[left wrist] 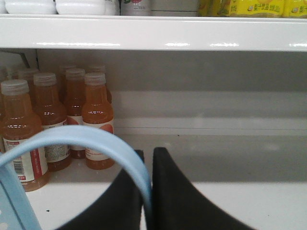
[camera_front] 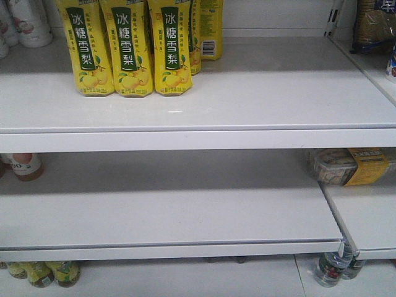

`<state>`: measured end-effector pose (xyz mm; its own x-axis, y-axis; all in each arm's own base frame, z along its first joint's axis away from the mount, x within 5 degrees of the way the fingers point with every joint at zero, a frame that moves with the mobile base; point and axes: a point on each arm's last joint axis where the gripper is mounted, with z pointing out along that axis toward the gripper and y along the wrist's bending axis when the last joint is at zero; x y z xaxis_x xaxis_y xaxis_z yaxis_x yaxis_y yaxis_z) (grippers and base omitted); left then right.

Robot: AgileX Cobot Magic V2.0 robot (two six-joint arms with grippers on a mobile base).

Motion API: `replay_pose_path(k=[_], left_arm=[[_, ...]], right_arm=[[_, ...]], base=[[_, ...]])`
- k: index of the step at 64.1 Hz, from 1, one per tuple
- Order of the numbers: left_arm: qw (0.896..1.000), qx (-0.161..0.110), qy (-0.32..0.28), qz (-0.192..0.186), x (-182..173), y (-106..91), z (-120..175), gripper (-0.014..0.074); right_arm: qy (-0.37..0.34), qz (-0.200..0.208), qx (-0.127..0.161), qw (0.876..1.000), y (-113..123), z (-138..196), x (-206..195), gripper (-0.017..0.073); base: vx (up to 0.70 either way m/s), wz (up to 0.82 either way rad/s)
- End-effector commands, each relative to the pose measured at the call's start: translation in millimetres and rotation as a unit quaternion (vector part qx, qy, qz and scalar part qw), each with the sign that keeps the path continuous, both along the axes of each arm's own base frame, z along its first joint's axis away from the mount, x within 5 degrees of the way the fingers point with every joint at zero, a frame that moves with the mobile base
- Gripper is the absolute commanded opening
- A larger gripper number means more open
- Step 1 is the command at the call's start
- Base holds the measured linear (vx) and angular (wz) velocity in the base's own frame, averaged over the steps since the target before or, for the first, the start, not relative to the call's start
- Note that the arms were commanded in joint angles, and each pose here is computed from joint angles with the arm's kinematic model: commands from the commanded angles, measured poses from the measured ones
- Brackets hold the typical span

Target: Place coke in basket with both arms

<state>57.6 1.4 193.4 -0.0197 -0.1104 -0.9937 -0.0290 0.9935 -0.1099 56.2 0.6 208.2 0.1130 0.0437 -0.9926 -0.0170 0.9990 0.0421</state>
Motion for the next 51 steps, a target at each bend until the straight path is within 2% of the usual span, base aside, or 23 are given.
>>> replay_pose_path(k=[1, 13, 51], left_arm=[[0.994, 0.048, -0.099, 0.006, -4.6, 0.2, 26.5, -0.0006], [0.994, 0.048, -0.099, 0.006, -4.6, 0.2, 26.5, -0.0006], [0.994, 0.048, -0.099, 0.006, -4.6, 0.2, 26.5, -0.0006]], right_arm=[[-0.044, -0.002, -0.002, 0.999, -0.3, 5.4, -1.9, -0.0002], [-0.044, -0.001, 0.006, 0.999, -0.5, 5.4, -1.9, -0.0002], [-0.043, -0.001, 0.006, 0.999, -0.4, 5.2, -1.9, -0.0002]], base=[[0.00, 0.00], [0.00, 0.00], [0.00, 0.00]])
